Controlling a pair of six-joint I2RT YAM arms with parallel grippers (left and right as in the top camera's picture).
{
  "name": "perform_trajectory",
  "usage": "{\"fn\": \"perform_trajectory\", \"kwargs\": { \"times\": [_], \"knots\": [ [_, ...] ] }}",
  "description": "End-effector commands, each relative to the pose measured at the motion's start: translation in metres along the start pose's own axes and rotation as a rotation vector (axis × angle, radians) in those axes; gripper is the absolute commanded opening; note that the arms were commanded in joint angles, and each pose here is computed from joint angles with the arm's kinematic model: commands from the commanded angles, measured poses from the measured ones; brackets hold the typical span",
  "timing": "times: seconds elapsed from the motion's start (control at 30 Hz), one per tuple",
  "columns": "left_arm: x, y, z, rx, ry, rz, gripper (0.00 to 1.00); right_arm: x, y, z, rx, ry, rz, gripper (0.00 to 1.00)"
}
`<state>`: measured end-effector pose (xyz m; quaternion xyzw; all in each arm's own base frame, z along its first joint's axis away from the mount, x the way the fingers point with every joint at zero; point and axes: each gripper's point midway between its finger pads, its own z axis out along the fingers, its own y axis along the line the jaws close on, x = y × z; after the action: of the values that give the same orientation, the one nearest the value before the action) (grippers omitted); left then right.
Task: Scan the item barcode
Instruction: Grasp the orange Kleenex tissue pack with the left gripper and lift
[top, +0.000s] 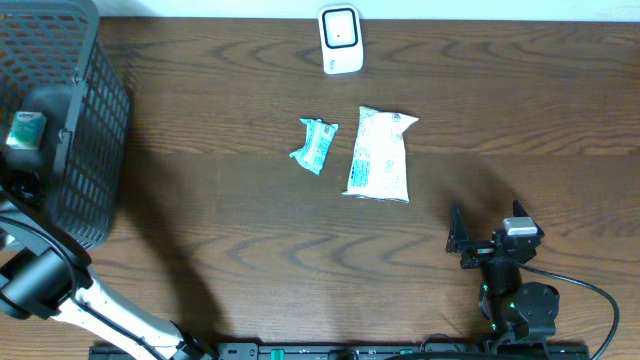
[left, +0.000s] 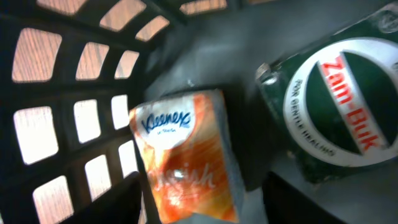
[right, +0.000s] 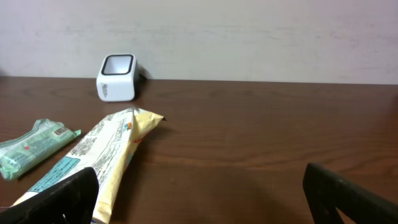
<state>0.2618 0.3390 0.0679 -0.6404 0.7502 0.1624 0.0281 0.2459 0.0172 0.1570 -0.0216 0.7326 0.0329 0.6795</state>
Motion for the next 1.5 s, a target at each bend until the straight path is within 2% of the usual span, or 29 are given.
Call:
{"fn": "perform_trajectory", "kwargs": {
  "times": [0.0, 0.17, 0.23, 0.4, 0.5, 0.67, 0.9, 1.03, 1.2, 1.33, 1.47],
  "knots": [
    [0.007, 0.003, 0.015, -0.035, 0.022, 0.004, 0.58, 0.001, 0.001, 0.0, -0.005, 0.0, -0.008, 0.99],
    [0.016, 0.002, 0.031, -0.059, 0.056, 0.019, 0.57, 0.001, 0.001, 0.0, -0.006, 0.0, -0.008, 0.99],
    [0.019, 0.002, 0.036, -0.07, 0.071, 0.025, 0.53, 0.001, 0.001, 0.0, -0.005, 0.001, -0.008, 0.99],
    [0.021, 0.003, 0.038, -0.076, 0.079, 0.029, 0.27, 0.001, 0.001, 0.0, -0.005, 0.001, -0.008, 0.99],
    [0.022, 0.003, 0.038, -0.077, 0.085, 0.08, 0.08, 0.001, 0.001, 0.0, -0.005, 0.001, -0.008, 0.99],
    [0.018, 0.007, 0.02, -0.07, 0.077, 0.086, 0.07, 0.001, 0.001, 0.0, -0.005, 0.0, -0.008, 0.99],
    [-0.016, 0.013, -0.062, 0.061, -0.108, -0.013, 0.07, 0.001, 0.001, 0.0, -0.005, 0.0, -0.008, 0.99],
    [-0.031, 0.013, -0.129, 0.253, -0.233, -0.129, 0.07, 0.001, 0.001, 0.0, -0.006, 0.001, -0.008, 0.99],
    [-0.033, -0.02, -0.255, 0.791, -0.36, -0.122, 0.07, 0.001, 0.001, 0.0, -0.005, 0.001, -0.008, 0.99],
    [0.001, -0.041, -0.358, 1.213, -0.348, -0.034, 0.07, 0.001, 0.001, 0.0, -0.005, 0.001, -0.008, 0.99],
    [0.057, -0.065, -0.418, 1.419, -0.337, 0.189, 0.07, 0.001, 0.001, 0.0, -0.006, 0.001, -0.007, 0.99]
  ]
}}
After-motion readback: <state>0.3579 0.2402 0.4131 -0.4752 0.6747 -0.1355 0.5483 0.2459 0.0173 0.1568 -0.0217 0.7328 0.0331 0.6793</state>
